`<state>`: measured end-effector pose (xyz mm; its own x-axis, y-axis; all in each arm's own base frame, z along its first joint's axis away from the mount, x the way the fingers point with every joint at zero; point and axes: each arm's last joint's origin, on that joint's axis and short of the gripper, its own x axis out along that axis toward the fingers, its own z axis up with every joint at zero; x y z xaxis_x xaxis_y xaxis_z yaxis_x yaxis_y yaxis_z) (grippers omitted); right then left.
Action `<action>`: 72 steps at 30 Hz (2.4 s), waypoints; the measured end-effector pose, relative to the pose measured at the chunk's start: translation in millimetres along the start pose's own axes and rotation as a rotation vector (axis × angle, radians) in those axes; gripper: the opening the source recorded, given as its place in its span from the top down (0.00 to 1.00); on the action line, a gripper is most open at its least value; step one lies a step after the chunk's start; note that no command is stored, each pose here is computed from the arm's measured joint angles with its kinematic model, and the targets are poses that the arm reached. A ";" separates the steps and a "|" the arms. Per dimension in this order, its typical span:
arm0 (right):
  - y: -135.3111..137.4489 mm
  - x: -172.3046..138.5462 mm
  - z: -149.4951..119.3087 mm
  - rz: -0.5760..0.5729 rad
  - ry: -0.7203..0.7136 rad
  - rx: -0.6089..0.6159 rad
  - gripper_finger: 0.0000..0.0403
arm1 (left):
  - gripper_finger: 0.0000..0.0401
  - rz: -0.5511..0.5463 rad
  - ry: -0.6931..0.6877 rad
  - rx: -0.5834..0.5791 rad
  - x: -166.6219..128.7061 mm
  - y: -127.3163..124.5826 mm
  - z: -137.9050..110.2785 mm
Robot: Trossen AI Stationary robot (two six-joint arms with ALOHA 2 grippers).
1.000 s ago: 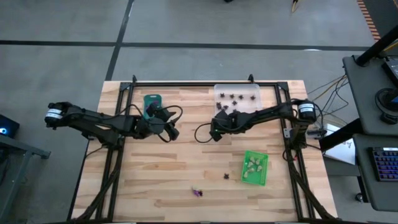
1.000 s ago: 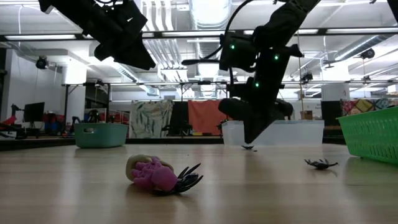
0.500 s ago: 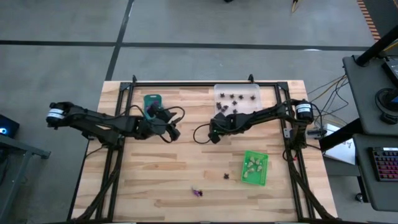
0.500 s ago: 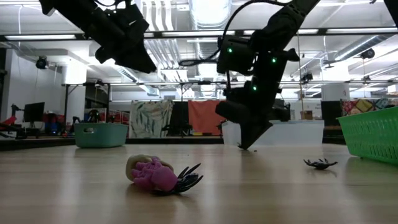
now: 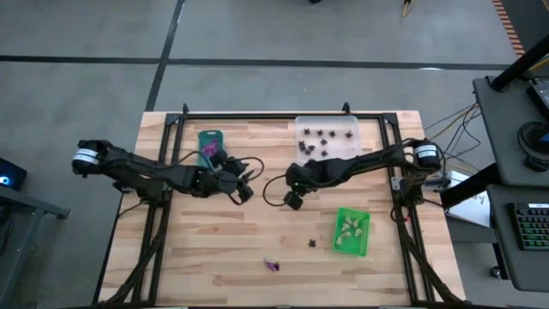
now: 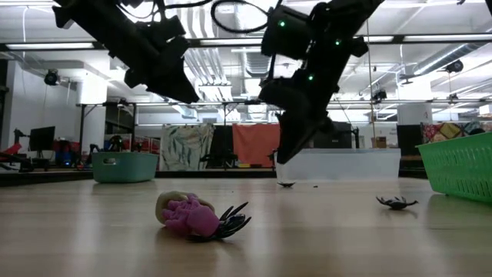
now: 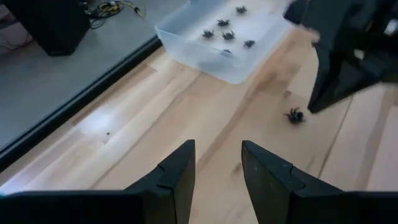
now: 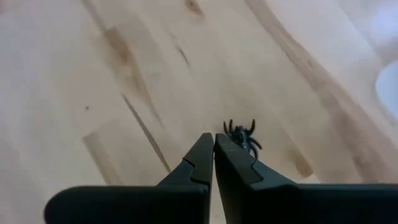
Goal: Sort Halloween decoration
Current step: Put the black spider toy into the white bin
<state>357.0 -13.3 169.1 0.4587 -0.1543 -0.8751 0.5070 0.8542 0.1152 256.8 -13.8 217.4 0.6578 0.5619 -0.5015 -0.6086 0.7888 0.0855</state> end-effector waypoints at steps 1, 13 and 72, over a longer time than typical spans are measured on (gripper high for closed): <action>-0.2 -3.3 -0.5 0.008 -0.004 -0.032 0.98 | 0.72 -0.004 0.004 0.008 1.3 -2.7 -1.9; -15.0 -14.7 -32.7 0.210 -0.222 -0.486 0.98 | 0.72 -0.320 -0.011 0.291 25.6 -52.7 -24.7; -40.4 -90.6 -49.7 0.276 -0.610 -0.493 0.98 | 0.34 -0.636 -0.161 0.320 200.8 -34.6 -53.1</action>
<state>258.7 -9.2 220.3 0.9068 -0.0283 -0.4207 0.0055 0.9985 -0.0553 386.4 58.5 68.0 0.9131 -0.0195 -0.4073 0.0567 0.9952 0.0794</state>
